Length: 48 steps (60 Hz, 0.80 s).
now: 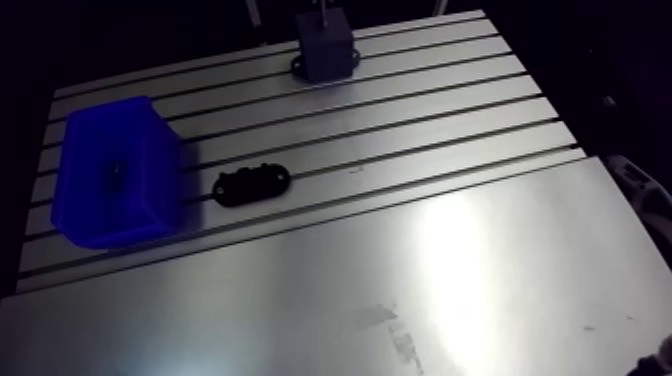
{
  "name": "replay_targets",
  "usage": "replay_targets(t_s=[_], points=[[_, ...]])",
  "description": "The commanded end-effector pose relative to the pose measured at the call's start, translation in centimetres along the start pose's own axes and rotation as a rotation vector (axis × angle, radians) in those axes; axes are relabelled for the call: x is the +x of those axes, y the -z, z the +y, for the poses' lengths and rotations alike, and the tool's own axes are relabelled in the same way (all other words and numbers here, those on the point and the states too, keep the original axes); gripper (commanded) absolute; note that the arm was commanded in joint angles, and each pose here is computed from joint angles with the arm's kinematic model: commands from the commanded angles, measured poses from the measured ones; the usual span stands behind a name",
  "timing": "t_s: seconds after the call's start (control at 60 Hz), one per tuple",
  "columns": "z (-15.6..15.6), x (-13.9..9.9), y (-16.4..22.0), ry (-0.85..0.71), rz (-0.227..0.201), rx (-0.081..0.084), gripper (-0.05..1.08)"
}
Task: Pick up the M10 bolt and insert it into the hole until fully seated.
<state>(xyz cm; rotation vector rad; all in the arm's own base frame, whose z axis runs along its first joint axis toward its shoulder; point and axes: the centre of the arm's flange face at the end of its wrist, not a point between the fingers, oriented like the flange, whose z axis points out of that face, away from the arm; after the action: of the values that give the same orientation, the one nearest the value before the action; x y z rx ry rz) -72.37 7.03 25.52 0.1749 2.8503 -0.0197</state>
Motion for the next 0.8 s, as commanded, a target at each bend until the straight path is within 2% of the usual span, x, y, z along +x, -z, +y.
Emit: replay_targets(t_s=[0.017, 0.5, 0.8], points=[[-0.03, -0.05, 0.20, 0.001, 0.001, 0.003, 1.08], [-0.04, -0.14, 0.01, 0.003, -0.008, 0.003, 1.08], [-0.05, -0.17, 0.47, -0.001, 0.008, 0.003, 1.08]])
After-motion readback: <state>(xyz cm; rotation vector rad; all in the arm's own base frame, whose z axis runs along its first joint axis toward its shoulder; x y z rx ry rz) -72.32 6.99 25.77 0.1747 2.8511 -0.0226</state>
